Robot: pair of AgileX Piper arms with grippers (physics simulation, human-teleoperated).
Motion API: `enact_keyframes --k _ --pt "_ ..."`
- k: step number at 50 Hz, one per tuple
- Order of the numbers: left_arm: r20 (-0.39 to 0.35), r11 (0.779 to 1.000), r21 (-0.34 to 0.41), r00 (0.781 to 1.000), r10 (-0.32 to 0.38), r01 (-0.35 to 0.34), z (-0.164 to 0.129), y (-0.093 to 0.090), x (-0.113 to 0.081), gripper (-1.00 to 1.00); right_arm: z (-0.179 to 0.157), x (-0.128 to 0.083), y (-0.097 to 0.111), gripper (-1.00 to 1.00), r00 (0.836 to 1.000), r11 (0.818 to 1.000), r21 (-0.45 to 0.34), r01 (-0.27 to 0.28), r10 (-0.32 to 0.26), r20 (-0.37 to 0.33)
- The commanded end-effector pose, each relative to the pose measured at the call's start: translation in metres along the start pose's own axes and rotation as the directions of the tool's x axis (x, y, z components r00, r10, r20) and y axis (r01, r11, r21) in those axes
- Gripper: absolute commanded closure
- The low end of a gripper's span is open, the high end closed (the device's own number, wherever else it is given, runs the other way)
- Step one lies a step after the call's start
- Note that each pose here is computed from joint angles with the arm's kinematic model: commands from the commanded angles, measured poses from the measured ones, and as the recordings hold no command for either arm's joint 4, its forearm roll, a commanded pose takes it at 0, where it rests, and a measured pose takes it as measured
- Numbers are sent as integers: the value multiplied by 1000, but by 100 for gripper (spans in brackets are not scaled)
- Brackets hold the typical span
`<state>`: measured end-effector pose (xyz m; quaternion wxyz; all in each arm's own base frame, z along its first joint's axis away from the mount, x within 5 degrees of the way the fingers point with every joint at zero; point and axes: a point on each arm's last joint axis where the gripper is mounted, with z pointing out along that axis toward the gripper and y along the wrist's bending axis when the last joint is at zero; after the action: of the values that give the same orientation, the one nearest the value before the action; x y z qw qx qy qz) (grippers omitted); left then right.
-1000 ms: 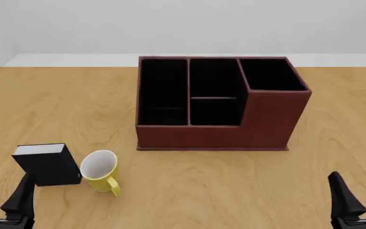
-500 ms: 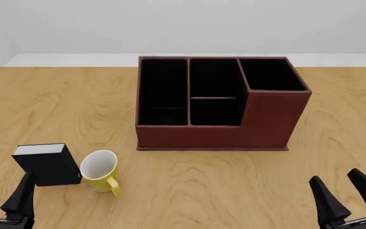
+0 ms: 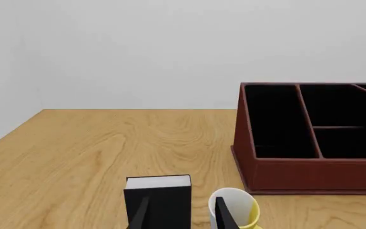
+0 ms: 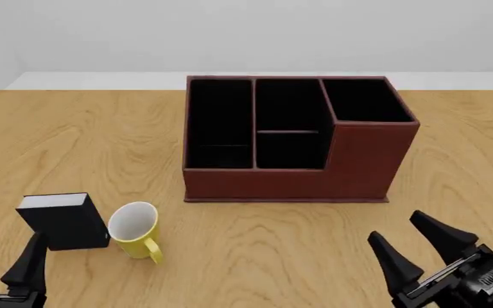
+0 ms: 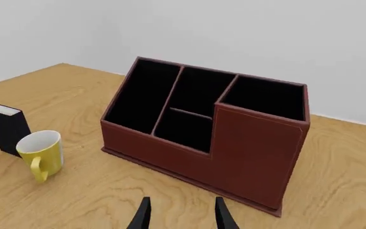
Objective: Pick up the yellow and white mug and place it to the right of the caddy.
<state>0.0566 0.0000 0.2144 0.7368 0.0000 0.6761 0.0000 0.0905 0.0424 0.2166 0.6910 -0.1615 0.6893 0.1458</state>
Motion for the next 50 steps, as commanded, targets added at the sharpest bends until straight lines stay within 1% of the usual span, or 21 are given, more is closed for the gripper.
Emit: enact_keyframes --k 1,10,12,13,14,15,18,19,24,33,38,41,45,50 --pt "0 1000 0 1000 0 0 0 0 0 -100 17 -3 10 -100 1000 997 -82 8 -8 -3" --pt "0 1000 0 1000 0 0 0 0 0 -100 26 -2 13 -100 1000 994 -107 9 -9 -3" --pt "0 1000 0 1000 0 0 0 0 0 -100 28 -2 15 -100 1000 992 -120 24 -24 -1" --pt "0 1000 0 1000 0 0 0 0 0 -100 24 -4 15 -100 999 992 -120 39 -37 20" --pt "0 1000 0 1000 0 0 0 0 0 -100 23 -6 16 -100 999 991 -127 48 -45 27" --pt "0 1000 0 1000 0 0 0 0 0 -100 28 -5 20 -100 999 987 -157 45 -43 14" --pt "0 1000 0 1000 0 0 0 0 0 -100 31 -6 21 -100 999 986 -159 51 -48 19" --pt "0 1000 0 1000 0 0 0 0 0 -100 35 -7 25 -100 999 982 -184 47 -46 12" --pt "0 1000 0 1000 0 0 0 0 0 -100 44 -3 30 -100 998 977 -206 56 -56 9" --pt "0 1000 0 1000 0 0 0 0 0 -100 54 -3 37 -100 999 972 -232 47 -47 3" --pt "0 1000 0 1000 0 0 0 0 0 -100 60 2 40 -100 999 969 -244 37 -40 -6" --pt "0 1000 0 1000 0 0 0 0 0 -100 65 4 45 -100 999 965 -262 31 -35 -10" --pt "0 1000 0 1000 0 0 0 0 0 -100 69 5 48 -100 1000 961 -276 27 -30 -8" --pt "0 1000 0 1000 0 0 0 0 0 -100 73 7 50 -100 1000 960 -279 19 -22 -8"
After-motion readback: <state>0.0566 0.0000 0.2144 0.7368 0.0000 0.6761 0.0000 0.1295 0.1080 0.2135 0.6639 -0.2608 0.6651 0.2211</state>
